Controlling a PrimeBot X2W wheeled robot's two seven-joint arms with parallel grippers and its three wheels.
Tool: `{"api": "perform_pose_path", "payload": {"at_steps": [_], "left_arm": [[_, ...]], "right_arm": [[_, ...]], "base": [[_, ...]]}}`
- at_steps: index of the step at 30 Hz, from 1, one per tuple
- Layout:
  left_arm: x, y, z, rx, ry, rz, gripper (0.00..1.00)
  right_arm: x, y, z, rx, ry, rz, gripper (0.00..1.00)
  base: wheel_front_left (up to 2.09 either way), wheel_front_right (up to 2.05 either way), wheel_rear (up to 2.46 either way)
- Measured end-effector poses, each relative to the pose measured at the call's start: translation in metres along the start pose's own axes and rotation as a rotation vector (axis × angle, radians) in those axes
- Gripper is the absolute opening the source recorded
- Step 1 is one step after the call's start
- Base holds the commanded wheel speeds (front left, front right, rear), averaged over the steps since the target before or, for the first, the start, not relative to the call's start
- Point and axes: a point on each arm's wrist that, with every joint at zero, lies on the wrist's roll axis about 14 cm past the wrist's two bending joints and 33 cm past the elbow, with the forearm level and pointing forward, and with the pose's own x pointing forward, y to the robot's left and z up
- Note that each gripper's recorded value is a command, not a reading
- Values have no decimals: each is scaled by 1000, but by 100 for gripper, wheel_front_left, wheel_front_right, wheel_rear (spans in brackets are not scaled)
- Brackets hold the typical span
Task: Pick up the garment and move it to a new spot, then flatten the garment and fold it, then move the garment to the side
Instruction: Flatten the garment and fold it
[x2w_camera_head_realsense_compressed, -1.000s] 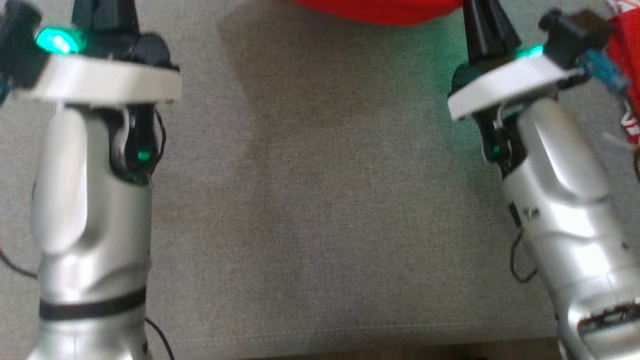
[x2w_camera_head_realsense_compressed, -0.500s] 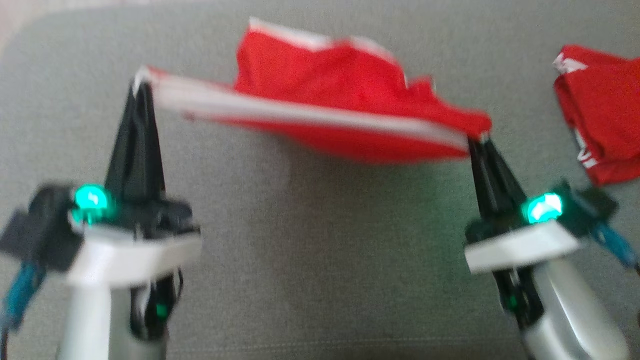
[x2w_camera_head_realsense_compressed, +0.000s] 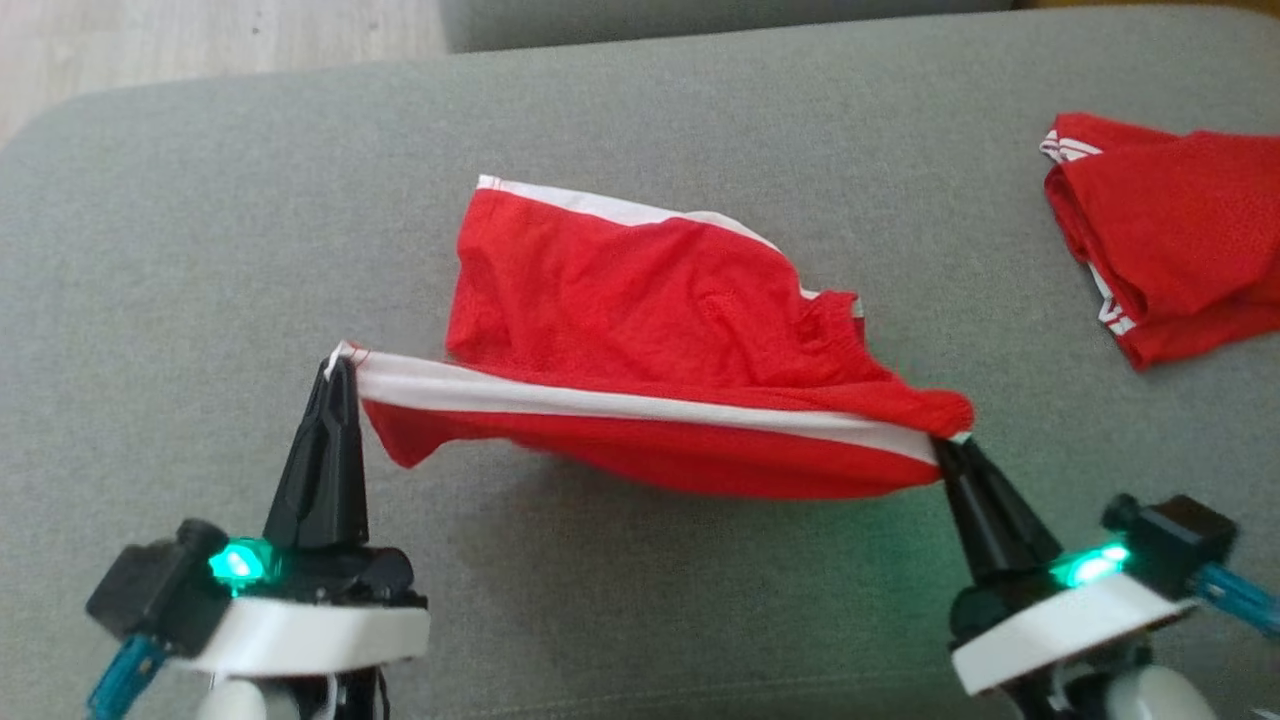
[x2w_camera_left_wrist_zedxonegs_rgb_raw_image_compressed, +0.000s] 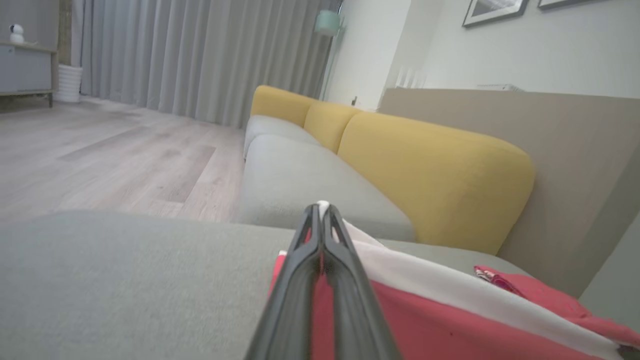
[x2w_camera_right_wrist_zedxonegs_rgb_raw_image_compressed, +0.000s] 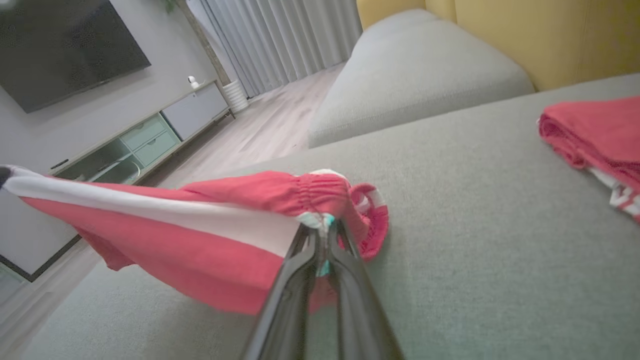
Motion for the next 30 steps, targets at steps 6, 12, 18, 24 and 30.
{"api": "perform_pose_path", "payload": {"at_steps": [6, 12, 18, 24, 30], "left_arm": [[17, 17, -32, -1, 76, 31, 0], [61, 19, -49, 34, 87, -10, 0], [107, 21, -74, 58, 121, -41, 0], [131, 23, -105, 53, 181, -46, 0], [141, 24, -146, 58, 288, -49, 0]], "right_arm": [[23, -3, -25, 47, 70, -14, 0], [57, -10, -25, 50, 65, -12, 0], [86, -25, -31, 64, 73, -42, 0], [105, -39, -37, 69, 74, -70, 0], [115, -51, -44, 75, 78, -102, 0]], "base": [[0, 0, 0], [0, 0, 0], [0, 0, 0], [0, 0, 0], [0, 0, 0]]}}
